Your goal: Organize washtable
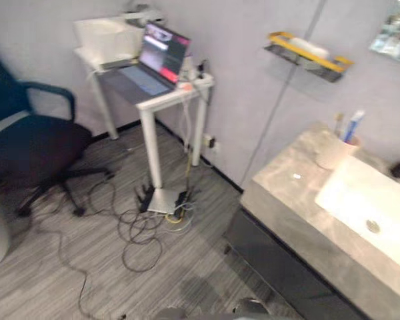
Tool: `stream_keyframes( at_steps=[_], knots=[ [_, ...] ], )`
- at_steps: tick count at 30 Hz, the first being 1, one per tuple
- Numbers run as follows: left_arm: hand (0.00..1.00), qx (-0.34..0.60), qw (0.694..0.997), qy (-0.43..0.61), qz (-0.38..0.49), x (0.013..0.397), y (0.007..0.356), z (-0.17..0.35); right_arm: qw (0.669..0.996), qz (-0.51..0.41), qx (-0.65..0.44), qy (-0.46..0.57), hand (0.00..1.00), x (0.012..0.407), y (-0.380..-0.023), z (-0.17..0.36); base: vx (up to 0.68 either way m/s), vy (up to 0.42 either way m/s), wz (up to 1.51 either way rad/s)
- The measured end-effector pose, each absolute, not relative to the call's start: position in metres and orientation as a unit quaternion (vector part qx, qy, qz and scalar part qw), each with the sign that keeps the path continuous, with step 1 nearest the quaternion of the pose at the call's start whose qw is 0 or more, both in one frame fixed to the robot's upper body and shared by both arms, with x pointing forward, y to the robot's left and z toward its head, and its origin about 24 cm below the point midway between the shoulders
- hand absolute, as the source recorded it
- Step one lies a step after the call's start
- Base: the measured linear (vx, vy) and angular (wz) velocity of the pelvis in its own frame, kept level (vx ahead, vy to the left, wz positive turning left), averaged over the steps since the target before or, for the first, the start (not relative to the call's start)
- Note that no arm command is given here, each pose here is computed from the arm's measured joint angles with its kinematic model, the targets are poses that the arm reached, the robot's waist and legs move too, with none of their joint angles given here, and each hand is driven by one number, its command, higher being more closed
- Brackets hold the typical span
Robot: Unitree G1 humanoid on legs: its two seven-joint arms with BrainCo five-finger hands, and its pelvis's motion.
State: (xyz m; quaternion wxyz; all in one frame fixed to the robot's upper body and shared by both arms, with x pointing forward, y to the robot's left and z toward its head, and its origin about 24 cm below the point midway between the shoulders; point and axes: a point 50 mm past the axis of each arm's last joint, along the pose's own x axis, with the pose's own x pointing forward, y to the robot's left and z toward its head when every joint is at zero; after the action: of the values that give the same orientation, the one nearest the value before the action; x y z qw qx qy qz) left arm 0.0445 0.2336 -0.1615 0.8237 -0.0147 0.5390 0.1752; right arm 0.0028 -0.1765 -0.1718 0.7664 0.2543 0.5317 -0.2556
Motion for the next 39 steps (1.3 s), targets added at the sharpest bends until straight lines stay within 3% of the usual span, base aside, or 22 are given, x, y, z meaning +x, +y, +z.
stream_keyframes(
  at_steps=[6, 22, 24, 26, 33, 39],
  knots=[
    [0.0, -0.05, 0.824, 0.534, 0.182, 0.05, 0.214, -0.165, 0.787, -0.261, 0.222, 0.514, 0.0, 0.014, -0.202, -0.168, 0.09, -0.256, 1.29],
    [0.0, -0.068, 0.831, 0.516, 0.193, 0.06, 0.22, -0.163, 0.807, -0.253, 0.209, 0.491, 0.0, 0.048, -0.208, -0.166, -0.08, 0.005, 1.14],
    [0.0, -0.059, 0.838, 0.508, 0.189, 0.073, 0.227, -0.16, 0.795, -0.248, 0.223, 0.507, 0.0, 0.047, -0.196, -0.171, -0.02, 0.049, 1.99],
    [0.0, -0.044, 0.82, 0.542, 0.181, 0.058, 0.223, -0.166, 0.798, -0.253, 0.212, 0.505, 0.0, 0.047, -0.201, -0.17, 0.06, 0.08, 1.53],
    [0.0, -0.011, 0.813, 0.572, 0.113, 0.05, 0.215, -0.169, 0.794, -0.254, 0.205, 0.513, 0.0, 0.045, -0.205, -0.17, -0.03, 0.133, 1.12],
    [0.0, -0.024, 0.803, 0.585, 0.113, 0.038, 0.214, -0.171, 0.795, -0.241, 0.185, 0.525, 0.0, 0.044, -0.205, -0.17, -0.13, 0.012, 0.5]
  ],
)
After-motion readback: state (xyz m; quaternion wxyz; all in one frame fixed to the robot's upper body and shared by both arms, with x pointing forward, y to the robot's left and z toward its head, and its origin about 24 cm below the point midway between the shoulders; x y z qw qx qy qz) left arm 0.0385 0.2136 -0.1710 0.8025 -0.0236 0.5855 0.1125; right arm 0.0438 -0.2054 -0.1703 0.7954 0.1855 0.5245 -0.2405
